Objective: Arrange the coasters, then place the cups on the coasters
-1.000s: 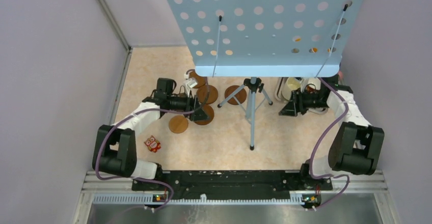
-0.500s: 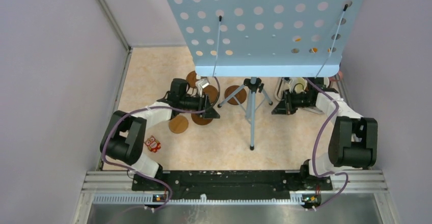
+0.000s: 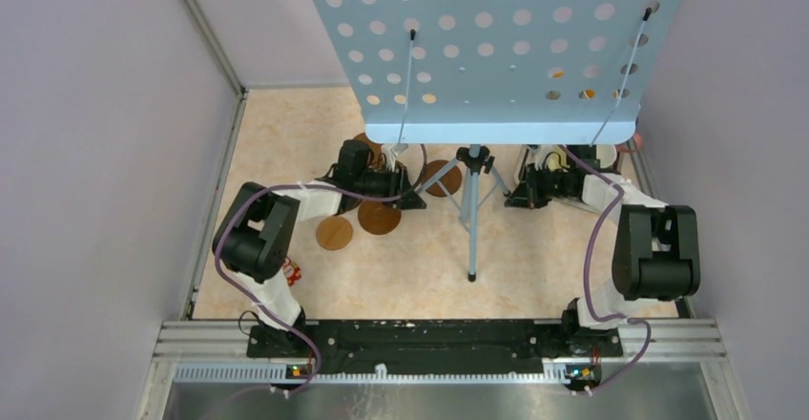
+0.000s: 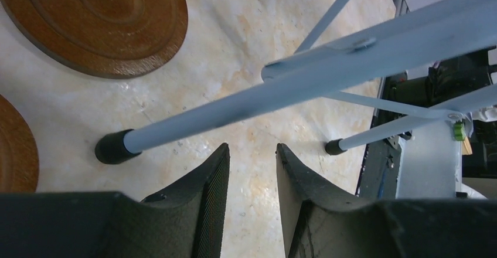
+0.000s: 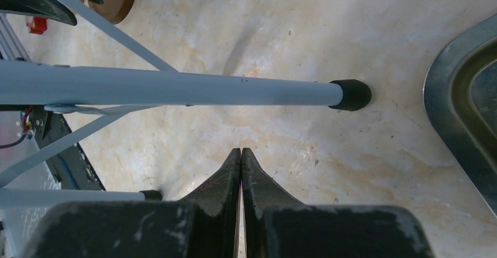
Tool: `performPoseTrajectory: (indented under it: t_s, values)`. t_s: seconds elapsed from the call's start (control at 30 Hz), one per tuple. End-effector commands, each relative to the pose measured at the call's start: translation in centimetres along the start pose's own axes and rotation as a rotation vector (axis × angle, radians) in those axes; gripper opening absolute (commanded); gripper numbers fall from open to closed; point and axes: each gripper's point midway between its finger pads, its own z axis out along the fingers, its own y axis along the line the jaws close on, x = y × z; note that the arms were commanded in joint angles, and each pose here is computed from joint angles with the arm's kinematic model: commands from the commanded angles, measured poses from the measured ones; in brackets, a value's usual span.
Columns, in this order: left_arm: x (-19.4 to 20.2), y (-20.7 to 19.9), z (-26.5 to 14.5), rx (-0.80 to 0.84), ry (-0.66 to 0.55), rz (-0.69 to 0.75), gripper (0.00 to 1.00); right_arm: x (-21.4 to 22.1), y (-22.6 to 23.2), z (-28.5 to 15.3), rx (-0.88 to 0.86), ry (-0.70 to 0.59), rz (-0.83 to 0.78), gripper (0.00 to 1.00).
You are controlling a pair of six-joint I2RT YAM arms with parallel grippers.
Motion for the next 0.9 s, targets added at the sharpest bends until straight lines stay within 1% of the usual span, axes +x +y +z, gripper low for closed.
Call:
performPoseTrajectory:
  t_s: [0.0,0.33,0.5,0.87]
  values:
    - [-3.2,0.2,0.8,0.000,-0.070,0.077,0.41,-2.5,-0.7,0.5,0.015,-0.056,-0.055,0.00]
    - [-3.6,1.6,1.8,-0.025,-0.074,0.073,0.41,-4.3,-1.9,1.6,0.012,-0.077,-0.039,0.00]
    - [-4.5,2.3,2.0,-0.042,-0.084,0.092,0.41,-5.3,-2.5,1.9,0.024,-0.099,-0.036,0.00]
    - [-6.2,4.0,2.5,-0.073,-0.111,0.076,0.41,-8.5,-3.5,2.5,0.043,-0.152,-0.040,0.00]
